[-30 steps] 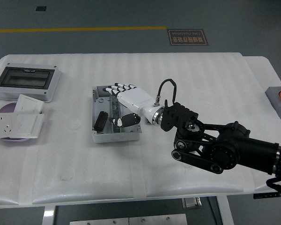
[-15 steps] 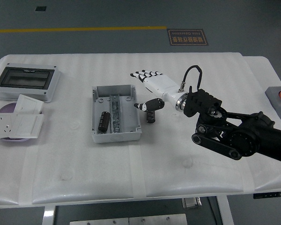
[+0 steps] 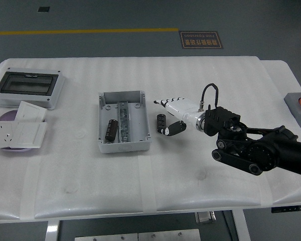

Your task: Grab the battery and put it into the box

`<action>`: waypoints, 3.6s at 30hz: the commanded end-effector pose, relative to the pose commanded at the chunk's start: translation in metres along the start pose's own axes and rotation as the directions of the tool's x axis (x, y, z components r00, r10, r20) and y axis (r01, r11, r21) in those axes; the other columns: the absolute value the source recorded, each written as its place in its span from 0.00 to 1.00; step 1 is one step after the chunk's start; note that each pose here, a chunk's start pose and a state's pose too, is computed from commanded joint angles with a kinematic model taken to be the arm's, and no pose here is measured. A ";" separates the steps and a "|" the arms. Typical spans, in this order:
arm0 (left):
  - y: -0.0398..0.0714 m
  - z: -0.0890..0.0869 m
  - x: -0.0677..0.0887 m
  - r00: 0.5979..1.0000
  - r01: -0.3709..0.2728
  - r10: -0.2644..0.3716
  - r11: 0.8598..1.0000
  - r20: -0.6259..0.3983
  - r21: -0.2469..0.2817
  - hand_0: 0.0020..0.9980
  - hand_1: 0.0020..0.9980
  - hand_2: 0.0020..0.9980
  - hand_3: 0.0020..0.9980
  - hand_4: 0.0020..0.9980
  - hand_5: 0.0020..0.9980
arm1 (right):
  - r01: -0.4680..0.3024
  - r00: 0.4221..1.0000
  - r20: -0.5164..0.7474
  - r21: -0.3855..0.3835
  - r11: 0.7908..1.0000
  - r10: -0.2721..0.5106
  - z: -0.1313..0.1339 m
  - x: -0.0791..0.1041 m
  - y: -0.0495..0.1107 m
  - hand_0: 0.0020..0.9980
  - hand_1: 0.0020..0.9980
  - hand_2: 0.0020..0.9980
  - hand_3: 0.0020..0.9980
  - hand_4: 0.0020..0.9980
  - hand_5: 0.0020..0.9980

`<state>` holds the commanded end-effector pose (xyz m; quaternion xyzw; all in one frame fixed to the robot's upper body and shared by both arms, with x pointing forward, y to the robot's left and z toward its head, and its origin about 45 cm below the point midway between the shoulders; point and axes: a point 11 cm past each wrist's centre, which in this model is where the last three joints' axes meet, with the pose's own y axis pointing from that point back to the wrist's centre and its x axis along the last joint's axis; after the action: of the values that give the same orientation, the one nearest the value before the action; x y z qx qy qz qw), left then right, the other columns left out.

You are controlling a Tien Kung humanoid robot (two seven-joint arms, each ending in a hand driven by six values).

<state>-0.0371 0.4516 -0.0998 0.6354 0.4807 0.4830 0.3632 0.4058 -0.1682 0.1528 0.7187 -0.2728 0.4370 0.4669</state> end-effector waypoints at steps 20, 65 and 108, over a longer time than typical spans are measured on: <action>0.001 0.004 0.001 1.000 -0.004 0.004 1.000 -0.002 -0.014 0.65 0.66 0.62 0.56 0.43 0.43 | -0.002 1.000 -0.014 -0.012 1.000 0.002 0.005 -0.007 -0.003 0.90 0.89 0.87 0.99 0.80 0.48; 0.001 0.007 -0.001 1.000 -0.002 0.002 1.000 0.001 -0.023 0.65 0.66 0.62 0.56 0.44 0.47 | -0.157 0.983 0.123 0.190 0.969 0.136 -0.079 0.036 0.003 0.80 0.71 0.69 0.73 0.59 0.33; -0.003 -0.008 -0.009 1.000 0.019 -0.019 1.000 0.007 0.012 0.65 0.66 0.62 0.56 0.43 0.45 | -0.488 0.680 0.510 -0.223 0.844 0.527 0.084 0.092 0.092 1.00 0.89 0.86 0.99 0.91 0.58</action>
<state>-0.0463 0.4433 -0.1028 0.6344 0.4883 0.4746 0.3658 0.4069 -0.2815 0.2587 0.6928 -0.5988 0.3129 0.2522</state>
